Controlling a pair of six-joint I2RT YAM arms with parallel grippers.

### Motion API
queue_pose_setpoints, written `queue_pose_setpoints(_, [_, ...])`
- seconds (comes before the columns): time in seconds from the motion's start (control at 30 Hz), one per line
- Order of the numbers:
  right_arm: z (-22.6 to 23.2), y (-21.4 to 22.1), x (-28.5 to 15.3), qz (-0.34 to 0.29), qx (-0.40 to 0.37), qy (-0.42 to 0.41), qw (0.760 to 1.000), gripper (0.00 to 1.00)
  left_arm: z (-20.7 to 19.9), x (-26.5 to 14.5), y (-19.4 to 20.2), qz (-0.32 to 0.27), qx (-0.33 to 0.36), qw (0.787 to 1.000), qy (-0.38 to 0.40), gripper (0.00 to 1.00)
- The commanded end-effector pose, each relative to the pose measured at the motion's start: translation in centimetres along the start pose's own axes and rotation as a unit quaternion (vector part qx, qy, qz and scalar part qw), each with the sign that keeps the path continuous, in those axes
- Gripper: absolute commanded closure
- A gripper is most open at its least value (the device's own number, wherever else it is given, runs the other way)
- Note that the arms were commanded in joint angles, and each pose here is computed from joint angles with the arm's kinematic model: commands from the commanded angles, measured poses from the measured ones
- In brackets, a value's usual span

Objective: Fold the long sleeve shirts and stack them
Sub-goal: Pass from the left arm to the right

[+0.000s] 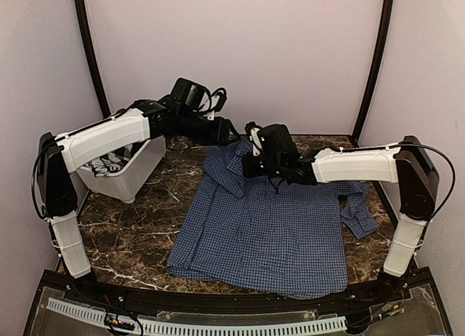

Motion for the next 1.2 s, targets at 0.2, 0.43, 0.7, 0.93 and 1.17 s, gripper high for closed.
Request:
queue_pose_setpoints(0.2, [-4.4,-0.6,1.9,0.01,0.018,0.056,0.998,1.0,1.5,-7.6,4.8,0.0,-0.028,0.997,-0.074,0.37])
queue_pose_setpoints(0.43, [-5.8,0.1,3.0,0.028,0.021,0.053,0.998,1.0,4.2,-8.8,15.1,0.106,-0.092,0.986,-0.088,0.41])
queue_pose_setpoints(0.7, [-6.2,1.4,3.7,0.047,0.019,0.05,0.997,1.0,3.3,-9.5,23.3,0.208,-0.115,0.966,-0.1,0.47])
queue_pose_setpoints(0.93, [-6.3,2.0,3.7,0.056,0.022,0.045,0.997,1.0,1.9,-9.0,26.3,0.259,-0.107,0.956,-0.084,0.52])
queue_pose_setpoints(1.17, [-6.4,2.9,3.7,0.07,0.032,0.042,0.996,1.0,1.1,-7.0,27.9,0.294,-0.078,0.946,-0.109,0.53])
Point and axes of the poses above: each gripper's point midway between its finger pads, its own x axis out along the fingers, its own z axis along the line the jaws close on, y = z × x, the point moved 10 cm from there along -x, back along the fingers, and after that the axes turned 1 degree about x, right-handed, at the moved point
